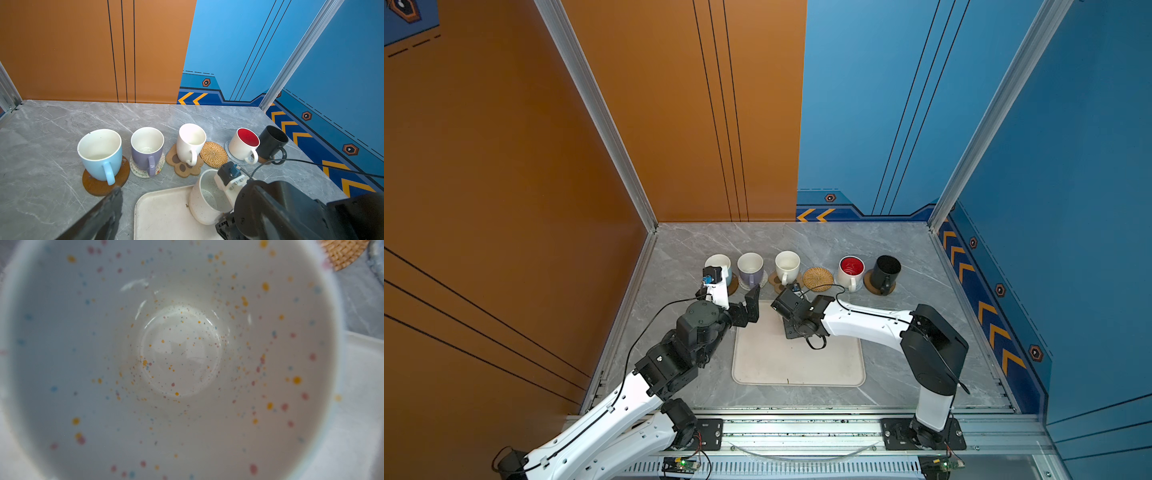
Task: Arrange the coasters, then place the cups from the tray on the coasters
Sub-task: 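Close the right gripper on the speckled mug's rim and lift it, then carry the speckled mug with the right gripper toward the woven rattan coaster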
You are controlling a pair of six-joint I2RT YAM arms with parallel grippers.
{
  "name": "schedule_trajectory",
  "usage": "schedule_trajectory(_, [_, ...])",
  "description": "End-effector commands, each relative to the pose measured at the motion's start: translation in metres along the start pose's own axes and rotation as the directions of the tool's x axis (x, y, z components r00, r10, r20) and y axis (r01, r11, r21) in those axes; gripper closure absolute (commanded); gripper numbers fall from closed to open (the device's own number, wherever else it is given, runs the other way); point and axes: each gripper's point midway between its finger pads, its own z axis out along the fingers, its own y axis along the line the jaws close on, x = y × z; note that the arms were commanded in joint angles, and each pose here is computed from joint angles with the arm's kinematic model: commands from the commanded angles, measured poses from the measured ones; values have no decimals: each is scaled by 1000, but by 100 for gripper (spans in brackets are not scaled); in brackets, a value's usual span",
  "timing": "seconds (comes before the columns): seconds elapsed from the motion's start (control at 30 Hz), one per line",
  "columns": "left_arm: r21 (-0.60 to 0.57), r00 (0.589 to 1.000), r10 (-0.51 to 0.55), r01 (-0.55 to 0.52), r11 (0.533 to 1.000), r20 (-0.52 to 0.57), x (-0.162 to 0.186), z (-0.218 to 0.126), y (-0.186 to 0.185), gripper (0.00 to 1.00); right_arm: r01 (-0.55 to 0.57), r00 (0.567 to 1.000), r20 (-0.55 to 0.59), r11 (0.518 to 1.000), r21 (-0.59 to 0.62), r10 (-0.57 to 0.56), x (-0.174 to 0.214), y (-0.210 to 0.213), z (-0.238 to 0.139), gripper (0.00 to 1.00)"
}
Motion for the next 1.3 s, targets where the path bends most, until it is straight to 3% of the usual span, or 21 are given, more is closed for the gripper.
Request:
schedule_trajectory(0.0, [8,1000,-9,9,1000,-8,2,1,0,4,48,999,23,996,74,-49,2,-19,-18,100])
schedule_trajectory(0.4, [-1,1000,-20,20,1000,-12,5,0,3,4,97,994,31,983,155,-103,4,-36,-31,100])
schedule_trajectory(1.27, [-11,1000,-27,27,1000,-12,7,1,6,4,24,992,116,989,149,-42,-30,-61,-51,100])
